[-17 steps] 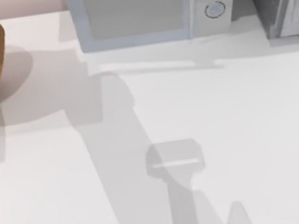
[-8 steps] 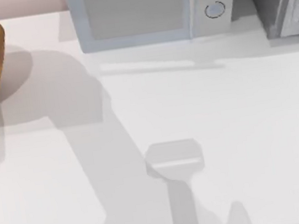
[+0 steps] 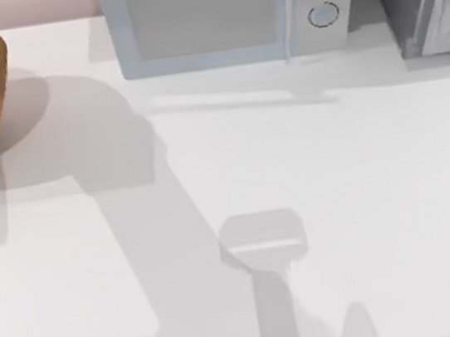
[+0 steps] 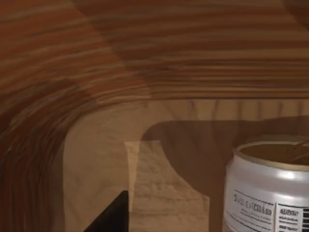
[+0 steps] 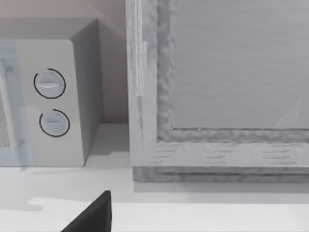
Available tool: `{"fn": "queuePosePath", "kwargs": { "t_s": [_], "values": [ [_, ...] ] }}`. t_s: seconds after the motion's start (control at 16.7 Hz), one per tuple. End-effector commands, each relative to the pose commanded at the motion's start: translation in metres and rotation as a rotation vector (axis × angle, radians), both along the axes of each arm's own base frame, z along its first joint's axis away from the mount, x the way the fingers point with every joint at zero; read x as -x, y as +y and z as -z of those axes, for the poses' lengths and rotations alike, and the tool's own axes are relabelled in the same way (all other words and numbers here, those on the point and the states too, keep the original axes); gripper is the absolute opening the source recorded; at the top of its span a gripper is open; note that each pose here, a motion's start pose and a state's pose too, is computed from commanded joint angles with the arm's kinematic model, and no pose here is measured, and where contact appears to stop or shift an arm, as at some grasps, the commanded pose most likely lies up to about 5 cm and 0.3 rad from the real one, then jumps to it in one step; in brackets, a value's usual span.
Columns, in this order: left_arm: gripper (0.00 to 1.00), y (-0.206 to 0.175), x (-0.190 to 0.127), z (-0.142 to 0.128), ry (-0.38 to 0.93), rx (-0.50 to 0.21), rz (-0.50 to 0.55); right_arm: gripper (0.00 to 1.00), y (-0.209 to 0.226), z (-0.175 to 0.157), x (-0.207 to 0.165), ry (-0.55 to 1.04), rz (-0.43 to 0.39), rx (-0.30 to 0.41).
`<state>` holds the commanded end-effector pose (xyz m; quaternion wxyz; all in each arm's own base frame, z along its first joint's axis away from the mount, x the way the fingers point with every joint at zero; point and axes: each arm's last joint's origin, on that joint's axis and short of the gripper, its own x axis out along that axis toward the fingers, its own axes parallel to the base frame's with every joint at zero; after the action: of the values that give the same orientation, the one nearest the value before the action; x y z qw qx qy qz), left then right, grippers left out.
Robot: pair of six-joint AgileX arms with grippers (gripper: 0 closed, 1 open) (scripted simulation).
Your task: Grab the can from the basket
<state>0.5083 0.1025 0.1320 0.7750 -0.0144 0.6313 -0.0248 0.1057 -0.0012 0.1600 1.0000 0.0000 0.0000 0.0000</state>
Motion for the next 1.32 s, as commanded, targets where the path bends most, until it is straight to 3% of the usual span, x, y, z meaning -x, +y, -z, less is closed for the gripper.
{"fn": "queuePosePath", "kwargs": {
  "t_s": [0.54, 1.02, 1.08, 1.32],
  "values": [
    [0.02, 0.0, 0.0, 0.0, 0.0, 0.0, 0.0, 1.0, 0.0, 0.0, 0.0, 0.0, 0.0, 0.0],
    [0.0, 0.0, 0.0, 0.0, 0.0, 0.0, 0.0, 1.0, 0.0, 0.0, 0.0, 0.0, 0.0, 0.0],
    [0.0, 0.002, 0.002, -0.019, -0.035, -0.015, -0.007, 1.0, 0.0, 0.0, 0.0, 0.0, 0.0, 0.0],
    [0.0, -0.001, 0.009, -0.012, 0.017, -0.005, -0.013, 1.0, 0.0, 0.0, 0.0, 0.0, 0.0, 0.0]
  ]
}}
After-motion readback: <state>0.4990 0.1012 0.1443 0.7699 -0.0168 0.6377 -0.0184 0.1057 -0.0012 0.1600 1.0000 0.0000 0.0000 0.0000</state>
